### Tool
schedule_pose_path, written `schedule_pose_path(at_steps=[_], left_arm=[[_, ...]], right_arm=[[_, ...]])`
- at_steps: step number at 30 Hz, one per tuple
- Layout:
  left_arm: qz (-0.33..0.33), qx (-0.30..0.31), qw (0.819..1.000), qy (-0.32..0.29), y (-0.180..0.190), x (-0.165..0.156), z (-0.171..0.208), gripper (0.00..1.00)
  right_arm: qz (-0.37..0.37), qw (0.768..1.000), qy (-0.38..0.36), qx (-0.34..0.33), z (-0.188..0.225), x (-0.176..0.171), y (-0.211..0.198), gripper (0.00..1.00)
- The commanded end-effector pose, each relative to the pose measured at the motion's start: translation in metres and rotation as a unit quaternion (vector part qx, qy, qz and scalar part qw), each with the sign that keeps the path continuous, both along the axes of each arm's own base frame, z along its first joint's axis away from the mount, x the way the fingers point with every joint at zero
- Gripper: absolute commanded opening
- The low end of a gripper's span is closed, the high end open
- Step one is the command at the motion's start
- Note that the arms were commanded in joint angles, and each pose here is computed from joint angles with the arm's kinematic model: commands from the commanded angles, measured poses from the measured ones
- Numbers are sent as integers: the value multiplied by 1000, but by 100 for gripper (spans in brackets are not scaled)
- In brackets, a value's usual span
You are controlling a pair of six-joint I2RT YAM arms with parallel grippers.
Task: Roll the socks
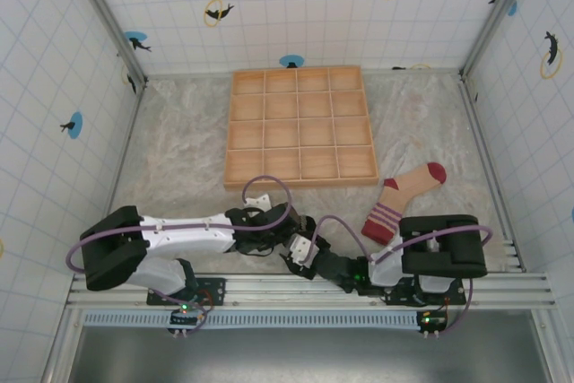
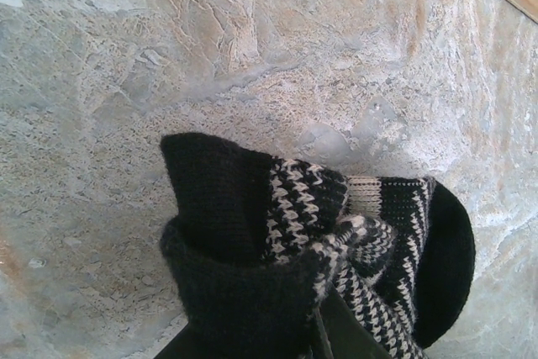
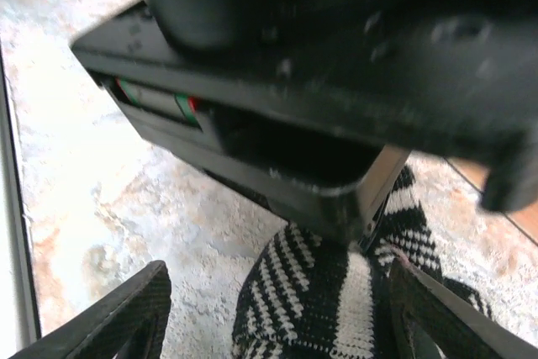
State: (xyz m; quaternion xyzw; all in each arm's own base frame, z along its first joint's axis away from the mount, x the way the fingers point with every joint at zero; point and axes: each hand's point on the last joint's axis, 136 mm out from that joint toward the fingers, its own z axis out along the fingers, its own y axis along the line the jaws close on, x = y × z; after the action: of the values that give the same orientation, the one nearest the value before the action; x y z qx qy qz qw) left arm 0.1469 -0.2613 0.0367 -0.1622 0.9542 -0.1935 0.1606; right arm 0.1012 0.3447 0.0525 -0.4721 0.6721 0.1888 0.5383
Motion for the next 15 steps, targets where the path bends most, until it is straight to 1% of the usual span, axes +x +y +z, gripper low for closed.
schedule_pose_path(at_steps=[1, 6, 10, 15], left_arm=[[5, 9, 1000, 14, 10, -6, -7, 0], [6, -9, 1000, 0, 10, -4, -1, 0], [10, -11, 1000, -5, 14, -3, 1, 0], [9, -14, 1000, -6, 13, -3, 1, 0]], right_arm=[[-35, 999, 3, 34, 7, 10, 3, 69], [-62, 998, 7, 18, -5, 16, -4, 67], [-87, 996, 13, 6, -12, 22, -8, 61], [-109, 994, 27, -12, -23, 26, -10, 60]])
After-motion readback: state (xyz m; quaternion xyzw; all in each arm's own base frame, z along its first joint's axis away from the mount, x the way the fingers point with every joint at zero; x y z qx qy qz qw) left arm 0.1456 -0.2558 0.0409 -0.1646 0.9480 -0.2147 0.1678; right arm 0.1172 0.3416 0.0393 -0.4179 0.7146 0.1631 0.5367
